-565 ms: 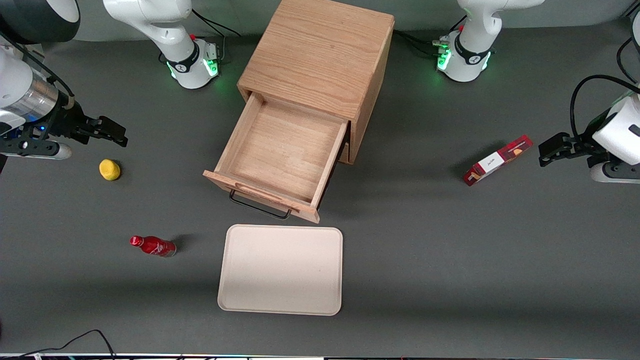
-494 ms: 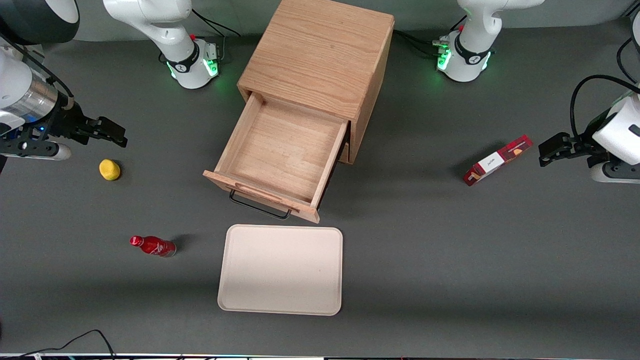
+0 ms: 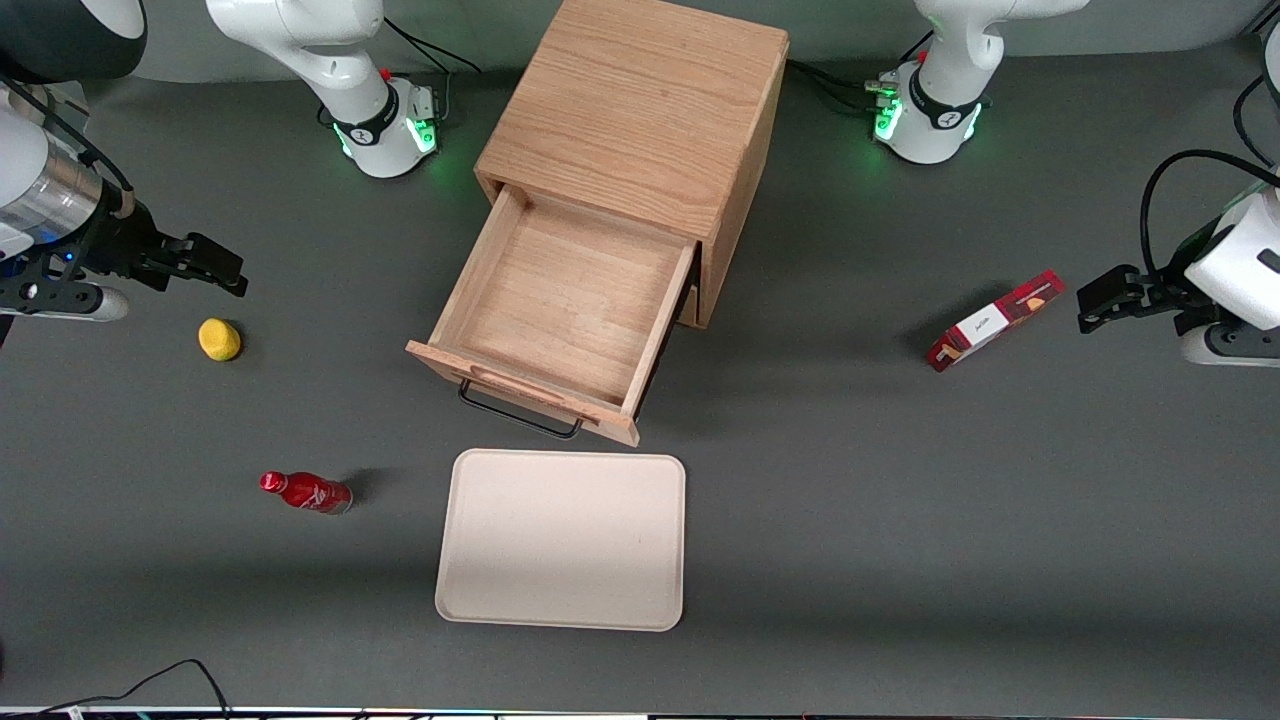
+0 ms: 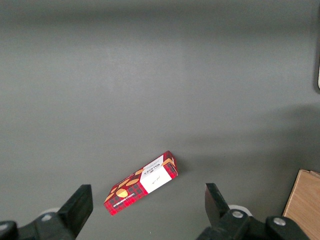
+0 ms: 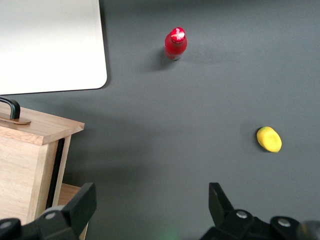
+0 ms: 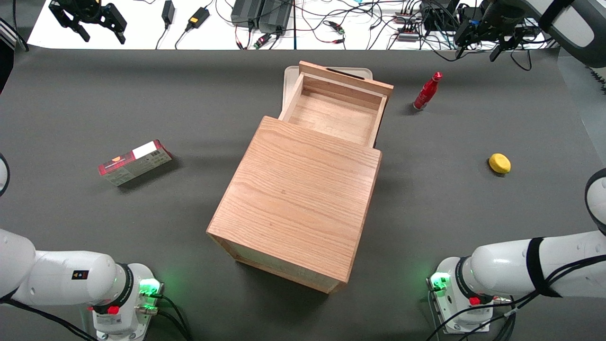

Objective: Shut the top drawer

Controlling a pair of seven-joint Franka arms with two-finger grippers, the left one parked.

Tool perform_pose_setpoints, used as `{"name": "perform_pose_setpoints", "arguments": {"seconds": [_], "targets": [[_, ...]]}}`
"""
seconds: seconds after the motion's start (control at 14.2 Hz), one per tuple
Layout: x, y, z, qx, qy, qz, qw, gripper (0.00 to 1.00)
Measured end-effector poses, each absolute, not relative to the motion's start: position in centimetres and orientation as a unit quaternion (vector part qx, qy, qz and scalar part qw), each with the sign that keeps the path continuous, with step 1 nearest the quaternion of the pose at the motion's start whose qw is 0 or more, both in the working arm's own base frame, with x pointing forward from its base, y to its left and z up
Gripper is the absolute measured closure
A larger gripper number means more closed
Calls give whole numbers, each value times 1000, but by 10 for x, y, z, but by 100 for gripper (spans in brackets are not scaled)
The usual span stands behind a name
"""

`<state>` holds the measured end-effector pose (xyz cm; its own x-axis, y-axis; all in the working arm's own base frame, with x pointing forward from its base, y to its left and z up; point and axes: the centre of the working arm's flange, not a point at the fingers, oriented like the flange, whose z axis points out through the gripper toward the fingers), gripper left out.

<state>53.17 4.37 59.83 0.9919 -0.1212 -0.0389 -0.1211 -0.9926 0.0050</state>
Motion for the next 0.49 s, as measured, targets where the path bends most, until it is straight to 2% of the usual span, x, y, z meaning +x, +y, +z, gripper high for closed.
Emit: {"name": "perform_pose_setpoints", "arguments": {"seconds": [0.49], "targets": [[539, 38, 616, 998, -65, 1, 3, 0]]}}
